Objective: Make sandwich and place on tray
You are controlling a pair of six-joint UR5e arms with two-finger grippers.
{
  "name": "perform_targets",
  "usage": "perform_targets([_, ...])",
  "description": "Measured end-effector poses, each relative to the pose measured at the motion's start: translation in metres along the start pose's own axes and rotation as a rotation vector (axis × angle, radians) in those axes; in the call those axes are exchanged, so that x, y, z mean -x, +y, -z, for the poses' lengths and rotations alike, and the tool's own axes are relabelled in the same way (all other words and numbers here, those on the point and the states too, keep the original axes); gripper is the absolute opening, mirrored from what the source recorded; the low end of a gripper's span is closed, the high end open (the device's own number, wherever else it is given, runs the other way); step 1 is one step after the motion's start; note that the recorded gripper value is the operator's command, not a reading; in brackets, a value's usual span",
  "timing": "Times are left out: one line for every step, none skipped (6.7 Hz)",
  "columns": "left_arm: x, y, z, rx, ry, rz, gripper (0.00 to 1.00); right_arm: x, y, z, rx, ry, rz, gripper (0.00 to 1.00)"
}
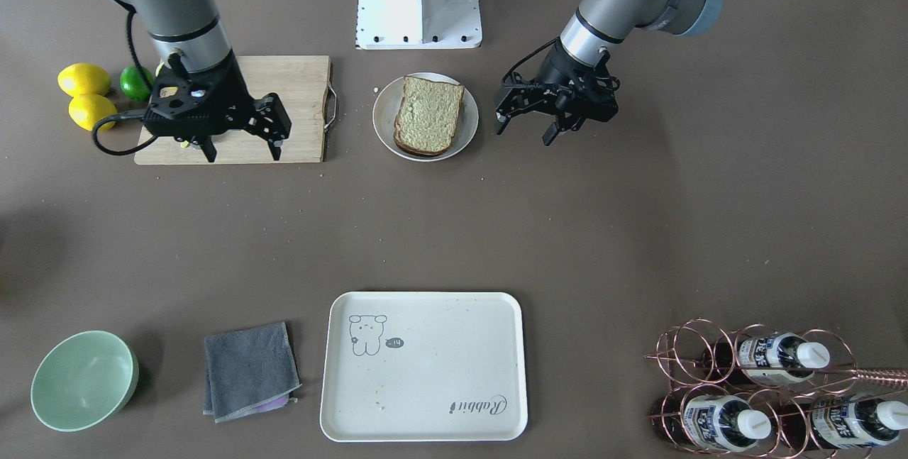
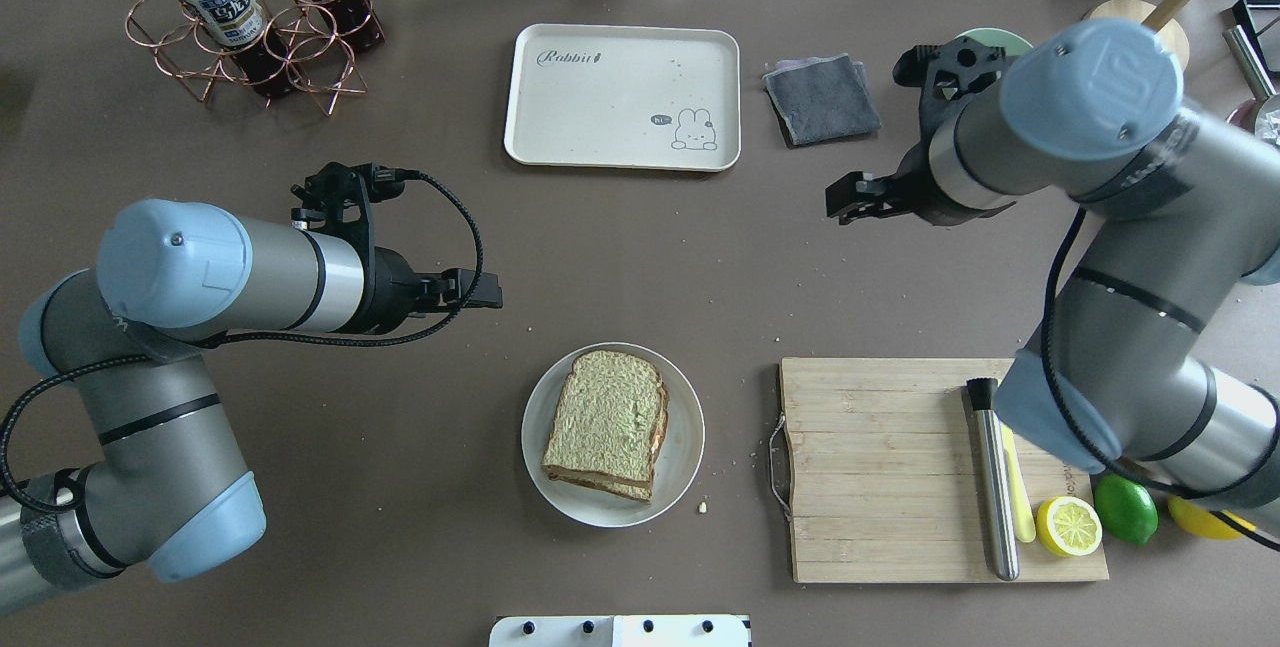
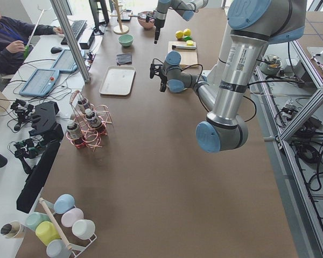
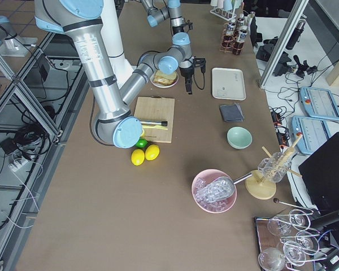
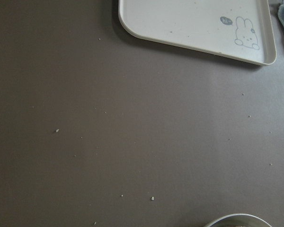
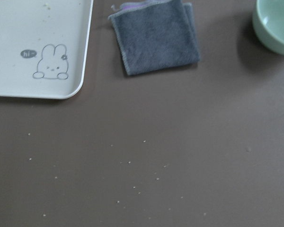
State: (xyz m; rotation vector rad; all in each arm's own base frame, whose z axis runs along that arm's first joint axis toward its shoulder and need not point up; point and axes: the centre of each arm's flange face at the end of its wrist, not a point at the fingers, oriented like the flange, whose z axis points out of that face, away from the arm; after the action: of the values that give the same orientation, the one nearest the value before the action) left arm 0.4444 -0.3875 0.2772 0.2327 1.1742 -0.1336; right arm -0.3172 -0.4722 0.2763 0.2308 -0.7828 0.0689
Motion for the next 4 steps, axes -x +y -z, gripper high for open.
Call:
perform_targets([-0.005,0.019,-0.01,-0.003,-0.006,0.002,0.97,-0.055,-0.025,0.024,0.02,-0.009,0.047,1.0])
perform_targets([-0.009,0.037,-0.019,0.004,-0.01,0.006,0.97,-0.115,-0.032,0.044,0.039,-0.015,0.101,1.0])
perform_targets([-0.01,0.047,-0.026,0.014,-0.016,0.014,0.97,-0.166,-0.028,0.058,0.043,-0.001,0.141,1.0])
perform_targets([-0.01,0.059,-0.033,0.028,-0.023,0.012,0.97,-0.203,-0.022,0.067,0.041,0.018,0.162,1.0])
